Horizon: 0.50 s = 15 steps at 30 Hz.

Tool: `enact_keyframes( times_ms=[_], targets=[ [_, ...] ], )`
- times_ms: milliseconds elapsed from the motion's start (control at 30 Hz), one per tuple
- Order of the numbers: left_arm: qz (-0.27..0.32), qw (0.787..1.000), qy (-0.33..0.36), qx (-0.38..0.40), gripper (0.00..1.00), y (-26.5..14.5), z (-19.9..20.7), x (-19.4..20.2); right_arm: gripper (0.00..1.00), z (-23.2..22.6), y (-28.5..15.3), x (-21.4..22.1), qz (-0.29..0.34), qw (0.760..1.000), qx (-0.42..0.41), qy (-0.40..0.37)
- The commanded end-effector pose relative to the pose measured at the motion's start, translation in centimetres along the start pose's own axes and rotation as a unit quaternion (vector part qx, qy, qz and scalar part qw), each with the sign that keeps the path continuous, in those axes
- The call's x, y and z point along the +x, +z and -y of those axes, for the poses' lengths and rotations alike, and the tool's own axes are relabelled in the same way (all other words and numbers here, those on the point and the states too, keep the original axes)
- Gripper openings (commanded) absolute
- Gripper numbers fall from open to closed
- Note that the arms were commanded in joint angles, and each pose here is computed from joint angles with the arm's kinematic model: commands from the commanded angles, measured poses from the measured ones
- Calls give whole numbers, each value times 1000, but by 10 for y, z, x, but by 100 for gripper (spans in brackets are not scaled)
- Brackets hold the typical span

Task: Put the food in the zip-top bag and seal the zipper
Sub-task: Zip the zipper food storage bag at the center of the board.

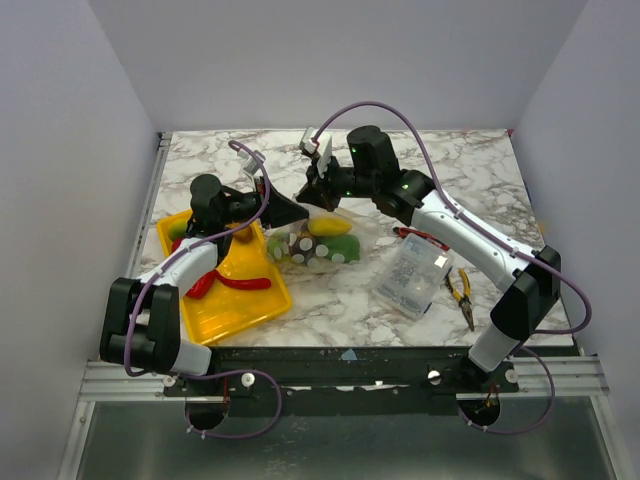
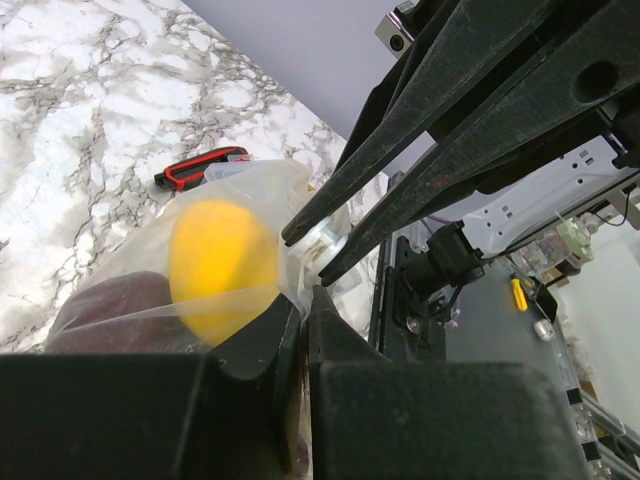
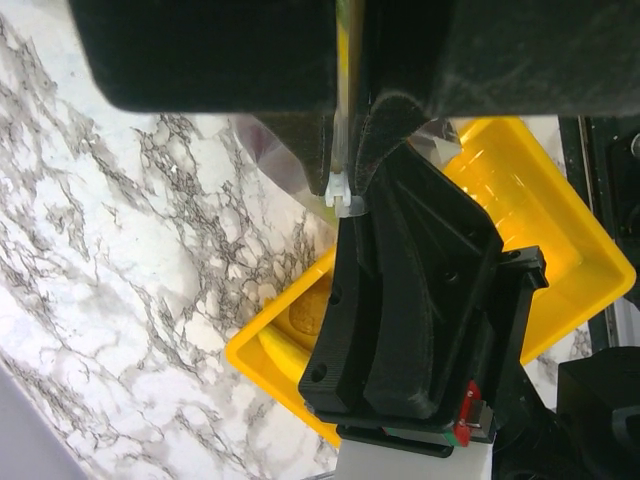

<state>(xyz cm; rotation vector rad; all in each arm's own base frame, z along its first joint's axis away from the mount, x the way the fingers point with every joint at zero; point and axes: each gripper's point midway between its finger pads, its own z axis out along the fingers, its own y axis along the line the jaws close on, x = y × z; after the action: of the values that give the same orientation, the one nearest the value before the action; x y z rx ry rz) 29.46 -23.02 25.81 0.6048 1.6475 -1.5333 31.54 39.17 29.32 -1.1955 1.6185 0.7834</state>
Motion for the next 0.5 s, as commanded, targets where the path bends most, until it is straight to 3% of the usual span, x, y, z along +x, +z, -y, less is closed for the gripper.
enact_keyframes(
  times_ms=[0, 67, 133, 200, 333, 467],
  targets=[
    [8, 999, 47, 10, 20, -1, 12, -11, 0, -12, 1, -8, 17, 999, -26, 9],
    [9, 999, 50, 6, 29, -1, 11, -12, 0, -15, 0, -9, 19, 999, -33, 14],
    [9, 999, 50, 5, 29, -1, 11, -12, 0, -16, 0, -9, 21, 999, -37, 18],
    [9, 999, 52, 6, 23, -1, 12, -12, 0, -18, 0, -10, 23, 999, -40, 21],
    [8, 999, 52, 4, 0, -1, 10, -13, 0, -18, -3, -10, 22, 999, -36, 22],
    [22, 998, 50, 11, 0, -4, 14, -16, 0, -16, -9, -3, 16, 999, -26, 28]
  ],
)
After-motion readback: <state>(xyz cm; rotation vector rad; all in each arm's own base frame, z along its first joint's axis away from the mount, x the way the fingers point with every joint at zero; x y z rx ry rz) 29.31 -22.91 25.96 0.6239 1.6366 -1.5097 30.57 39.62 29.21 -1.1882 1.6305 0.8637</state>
